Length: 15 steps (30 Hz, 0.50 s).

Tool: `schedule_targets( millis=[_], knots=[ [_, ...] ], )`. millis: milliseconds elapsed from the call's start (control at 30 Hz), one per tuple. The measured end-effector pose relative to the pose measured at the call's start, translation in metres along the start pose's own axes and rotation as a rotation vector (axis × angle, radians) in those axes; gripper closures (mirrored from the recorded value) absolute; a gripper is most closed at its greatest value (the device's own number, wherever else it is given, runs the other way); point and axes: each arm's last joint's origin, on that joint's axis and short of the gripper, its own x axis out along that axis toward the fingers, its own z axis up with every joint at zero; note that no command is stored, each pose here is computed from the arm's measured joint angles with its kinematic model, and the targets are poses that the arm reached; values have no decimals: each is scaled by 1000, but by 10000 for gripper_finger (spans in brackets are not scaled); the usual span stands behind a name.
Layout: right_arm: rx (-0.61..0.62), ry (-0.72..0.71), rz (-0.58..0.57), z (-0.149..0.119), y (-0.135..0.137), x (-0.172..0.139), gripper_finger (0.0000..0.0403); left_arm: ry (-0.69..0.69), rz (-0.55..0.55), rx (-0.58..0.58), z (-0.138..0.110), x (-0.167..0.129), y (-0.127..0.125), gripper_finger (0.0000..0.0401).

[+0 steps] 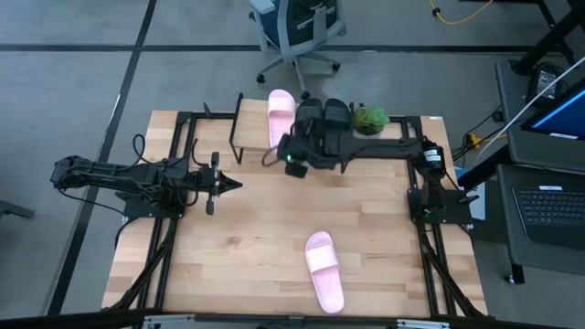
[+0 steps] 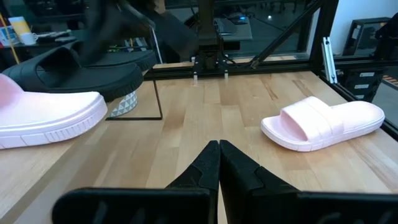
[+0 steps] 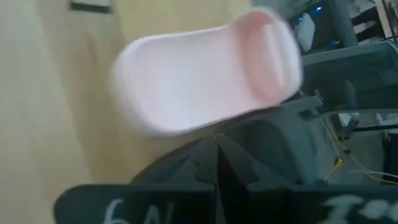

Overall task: Pick and place slides into the shelf
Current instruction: Put the pink slides on the shelf

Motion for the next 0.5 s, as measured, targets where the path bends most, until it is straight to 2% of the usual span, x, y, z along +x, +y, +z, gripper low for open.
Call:
schedule_targets(
  millis=[133, 200, 267, 500],
  knots=[
    [-12, 35, -88, -22, 30, 0, 401, 1, 0, 7, 0, 0, 0, 398],
    [44, 15, -106, -31, 36, -12, 401, 5, 0, 7, 0, 0, 0, 398],
    [100, -34, -97, -38, 41, -27, 401, 3, -1, 8, 0, 0, 0, 398],
    [162, -170, 8, -79, 61, -78, 402, 2, -1, 3, 0, 0, 0, 398]
  ],
)
